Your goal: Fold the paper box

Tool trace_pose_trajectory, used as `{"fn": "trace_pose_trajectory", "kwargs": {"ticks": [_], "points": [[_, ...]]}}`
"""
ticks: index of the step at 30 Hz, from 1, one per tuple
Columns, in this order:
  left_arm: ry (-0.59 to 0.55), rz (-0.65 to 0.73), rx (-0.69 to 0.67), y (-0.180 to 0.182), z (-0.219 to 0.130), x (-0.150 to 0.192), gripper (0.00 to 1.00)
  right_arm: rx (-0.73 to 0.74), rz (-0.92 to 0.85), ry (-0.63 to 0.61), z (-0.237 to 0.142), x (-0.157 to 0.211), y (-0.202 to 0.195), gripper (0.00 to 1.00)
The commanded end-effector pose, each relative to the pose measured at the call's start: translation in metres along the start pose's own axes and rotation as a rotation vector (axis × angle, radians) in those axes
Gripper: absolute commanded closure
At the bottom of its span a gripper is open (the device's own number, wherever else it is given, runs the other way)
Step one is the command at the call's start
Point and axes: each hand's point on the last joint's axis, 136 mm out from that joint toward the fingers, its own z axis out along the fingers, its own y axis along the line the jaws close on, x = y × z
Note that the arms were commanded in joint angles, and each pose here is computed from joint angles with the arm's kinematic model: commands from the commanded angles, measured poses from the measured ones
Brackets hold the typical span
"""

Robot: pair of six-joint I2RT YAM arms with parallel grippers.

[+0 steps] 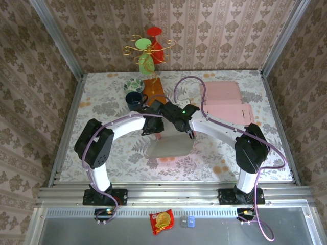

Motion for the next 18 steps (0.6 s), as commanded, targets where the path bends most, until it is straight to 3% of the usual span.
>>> {"fn": "trace_pose_trajectory", "kwargs": {"ticks": [1, 9, 18], "points": [[-0.06, 0.042, 0.043, -0.001, -0.021, -0.012, 0.71, -0.022, 0.034, -0.028, -0.007, -0.006, 0.007, 1.0], [-0.061, 0.076, 0.171, -0.009, -0.027, -0.015, 0.67, -0.015, 0.033, -0.015, -0.004, -0.004, 0.008, 1.0], [-0.006, 0.065, 0.109, 0.008, -0.014, -0.004, 0.73, -0.016, 0.039, -0.01, -0.005, -0.004, 0.008, 1.0]]}}
